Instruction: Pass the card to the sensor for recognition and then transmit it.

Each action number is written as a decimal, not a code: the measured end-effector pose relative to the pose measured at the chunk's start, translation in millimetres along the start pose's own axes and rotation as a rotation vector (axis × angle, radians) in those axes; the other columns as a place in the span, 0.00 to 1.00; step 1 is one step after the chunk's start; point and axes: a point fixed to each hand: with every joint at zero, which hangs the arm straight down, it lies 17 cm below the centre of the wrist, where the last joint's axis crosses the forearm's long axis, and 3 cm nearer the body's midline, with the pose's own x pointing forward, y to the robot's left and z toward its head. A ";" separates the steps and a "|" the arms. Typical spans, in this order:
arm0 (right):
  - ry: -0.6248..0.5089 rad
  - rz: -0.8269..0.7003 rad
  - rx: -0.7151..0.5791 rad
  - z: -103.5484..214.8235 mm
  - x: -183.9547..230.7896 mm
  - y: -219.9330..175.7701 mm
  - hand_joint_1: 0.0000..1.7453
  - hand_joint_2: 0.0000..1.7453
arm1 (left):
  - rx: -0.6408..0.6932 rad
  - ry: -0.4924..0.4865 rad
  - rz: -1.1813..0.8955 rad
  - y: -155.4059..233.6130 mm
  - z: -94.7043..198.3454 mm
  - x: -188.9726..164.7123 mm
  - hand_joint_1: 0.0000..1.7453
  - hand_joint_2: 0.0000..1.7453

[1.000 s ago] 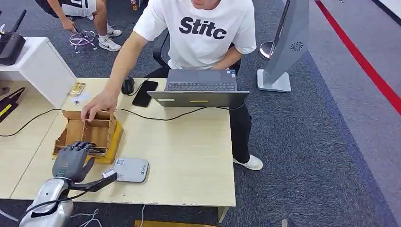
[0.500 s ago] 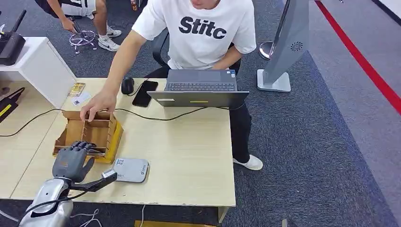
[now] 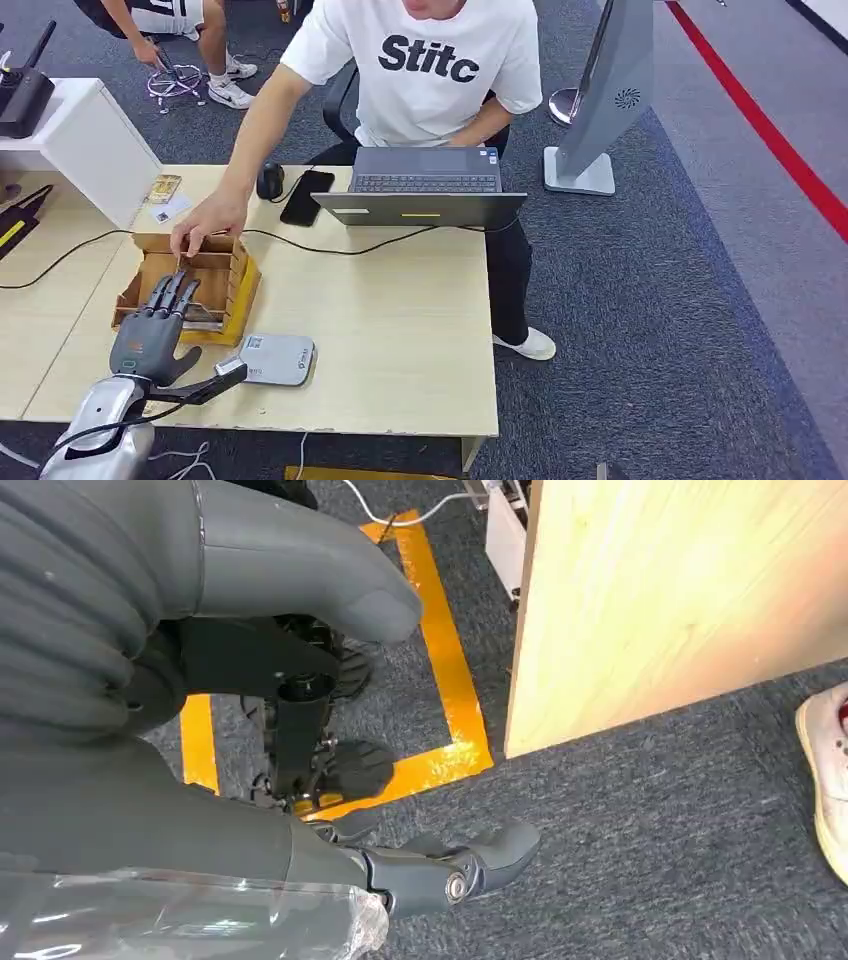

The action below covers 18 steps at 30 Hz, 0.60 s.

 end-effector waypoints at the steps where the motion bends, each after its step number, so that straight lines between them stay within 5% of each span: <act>1: 0.000 0.000 0.000 0.0 0.0 0.0 0.00 1.00 | 0.000 0.000 0.000 0.0 0.0 0.0 0.00 1.00; 18: 0.001 -0.001 0.003 0.0 0.0 0.6 0.00 1.00 | 0.038 0.002 -0.008 12.6 -6.2 -4.5 0.00 1.00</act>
